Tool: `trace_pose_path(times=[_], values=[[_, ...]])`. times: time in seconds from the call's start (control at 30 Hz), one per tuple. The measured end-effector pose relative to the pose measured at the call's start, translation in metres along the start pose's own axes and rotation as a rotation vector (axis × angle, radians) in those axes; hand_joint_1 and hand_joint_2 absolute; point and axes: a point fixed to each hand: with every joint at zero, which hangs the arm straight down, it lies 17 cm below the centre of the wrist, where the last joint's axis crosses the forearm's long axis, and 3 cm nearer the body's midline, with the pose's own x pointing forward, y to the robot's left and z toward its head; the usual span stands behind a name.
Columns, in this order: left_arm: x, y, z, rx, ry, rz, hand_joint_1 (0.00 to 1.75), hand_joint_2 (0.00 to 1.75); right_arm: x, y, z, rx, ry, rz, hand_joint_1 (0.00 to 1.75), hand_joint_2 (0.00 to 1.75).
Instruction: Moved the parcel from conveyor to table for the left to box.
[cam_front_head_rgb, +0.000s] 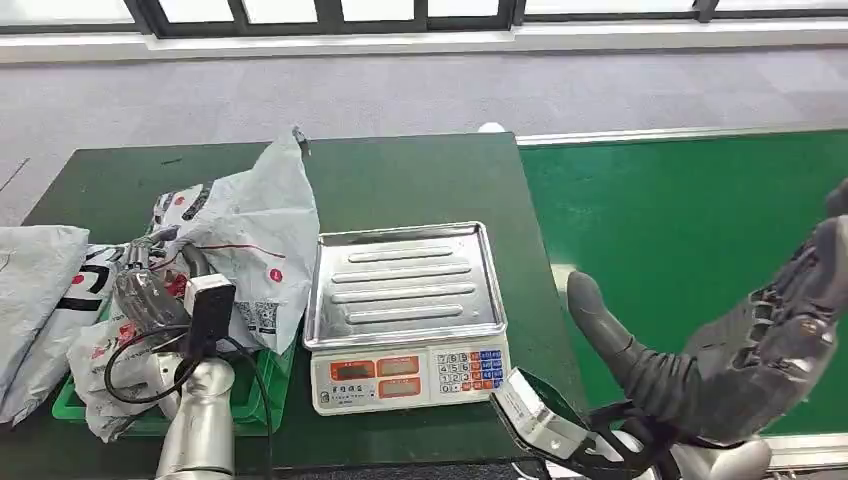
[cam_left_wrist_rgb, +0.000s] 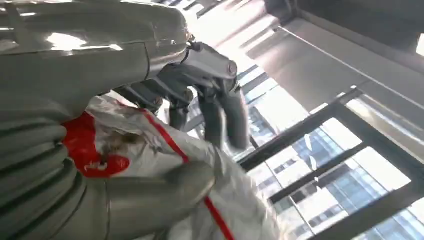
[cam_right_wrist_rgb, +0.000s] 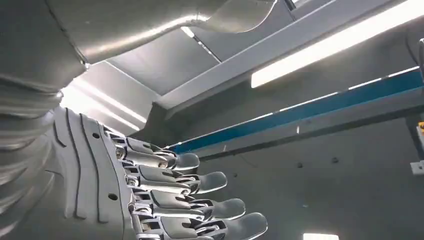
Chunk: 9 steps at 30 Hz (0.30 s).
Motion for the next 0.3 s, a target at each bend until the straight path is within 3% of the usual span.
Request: trace_pose_path(times=[0.03,0.3], values=[[-0.003,0.002,-0.001,0.012,0.014,0.008,0.00,0.00,0.000,0.000,0.000,0.000,-0.001,0.000,0.00,1.75],[-0.015,0.036,-0.007,0.138,0.085,0.084,0.00,0.00,0.001,0.001,0.002,0.007,-0.004,0.000,0.00,1.75]])
